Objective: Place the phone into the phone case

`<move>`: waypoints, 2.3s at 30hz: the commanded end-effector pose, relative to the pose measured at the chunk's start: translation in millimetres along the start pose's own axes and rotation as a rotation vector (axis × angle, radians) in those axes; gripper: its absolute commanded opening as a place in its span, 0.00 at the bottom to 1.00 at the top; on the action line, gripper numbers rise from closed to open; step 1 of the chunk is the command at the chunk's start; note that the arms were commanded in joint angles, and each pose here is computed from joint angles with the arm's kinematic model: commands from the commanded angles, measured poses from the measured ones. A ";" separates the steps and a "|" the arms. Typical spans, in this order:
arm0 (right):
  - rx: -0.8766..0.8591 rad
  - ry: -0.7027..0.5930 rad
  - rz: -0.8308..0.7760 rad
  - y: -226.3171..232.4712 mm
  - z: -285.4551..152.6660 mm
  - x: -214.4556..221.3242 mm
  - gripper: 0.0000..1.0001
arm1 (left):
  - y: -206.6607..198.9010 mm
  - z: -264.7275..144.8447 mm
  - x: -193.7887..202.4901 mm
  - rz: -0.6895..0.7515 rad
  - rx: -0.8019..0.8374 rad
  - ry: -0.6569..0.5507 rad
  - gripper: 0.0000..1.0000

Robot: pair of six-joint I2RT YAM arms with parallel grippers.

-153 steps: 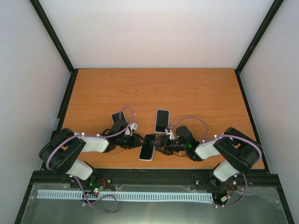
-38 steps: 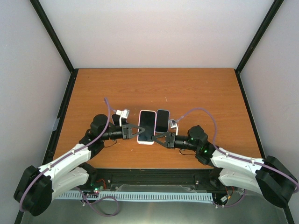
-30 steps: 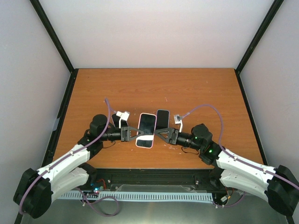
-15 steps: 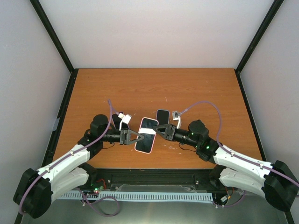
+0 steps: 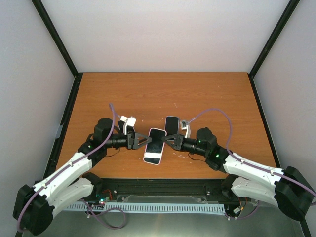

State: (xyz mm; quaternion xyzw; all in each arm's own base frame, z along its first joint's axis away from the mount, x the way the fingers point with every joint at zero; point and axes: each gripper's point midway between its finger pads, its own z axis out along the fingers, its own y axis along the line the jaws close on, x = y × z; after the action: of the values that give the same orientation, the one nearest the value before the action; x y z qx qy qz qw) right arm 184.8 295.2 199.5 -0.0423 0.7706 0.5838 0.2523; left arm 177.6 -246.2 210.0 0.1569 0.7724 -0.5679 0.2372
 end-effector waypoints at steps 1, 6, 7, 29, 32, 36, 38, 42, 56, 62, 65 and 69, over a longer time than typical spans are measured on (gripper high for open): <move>0.032 0.015 -0.044 -7.9 6.3 1.3 0.03 | 8.5 -18.0 -30.7 0.063 -0.195 -0.139 0.86; 0.122 0.101 -0.047 -35.3 28.2 11.4 0.03 | 27.0 -43.8 -43.7 0.077 -0.393 -0.249 1.00; 0.131 0.121 -0.045 -40.0 33.7 13.7 0.03 | 28.6 -48.8 -45.5 0.083 -0.422 -0.265 0.99; 0.270 0.287 0.040 -127.2 103.1 0.1 0.17 | 24.6 -61.8 -42.0 0.131 -0.433 -0.311 0.99; 0.303 0.294 0.037 -130.3 100.0 -2.9 0.27 | 26.3 -61.6 -42.1 0.125 -0.438 -0.311 1.00; 0.354 0.288 -0.001 -124.6 91.0 -12.2 0.50 | 30.3 -63.2 -42.9 0.106 -0.462 -0.316 0.99; 0.392 0.277 -0.030 -119.5 81.9 -18.5 0.59 | 30.7 -64.2 -44.4 0.100 -0.469 -0.323 1.00; 0.432 0.243 -0.089 -104.4 63.1 -30.5 0.77 | 31.0 -65.9 -46.7 0.085 -0.475 -0.339 0.99; 0.624 -0.122 -0.259 -35.1 -70.9 -80.4 1.00 | 3.0 -90.6 -82.2 0.033 -0.517 -0.467 1.00; 0.563 -0.250 -0.304 9.5 -120.9 -86.8 1.00 | -38.9 -104.6 -99.8 0.125 -0.421 -0.550 0.99; 0.536 -0.284 -0.308 23.2 -136.2 -86.5 1.00 | -49.7 -110.6 -105.6 0.148 -0.415 -0.569 0.99; 0.500 -0.315 -0.298 31.8 -146.0 -84.4 1.00 | -56.9 -113.7 -108.2 0.164 -0.407 -0.577 0.99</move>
State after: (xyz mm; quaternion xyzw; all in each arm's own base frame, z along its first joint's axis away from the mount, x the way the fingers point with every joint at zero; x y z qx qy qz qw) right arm 203.1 163.6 289.3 -0.0170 0.8259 0.3395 0.4498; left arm 221.6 -154.7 317.3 -0.0103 0.7749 -0.3969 0.4919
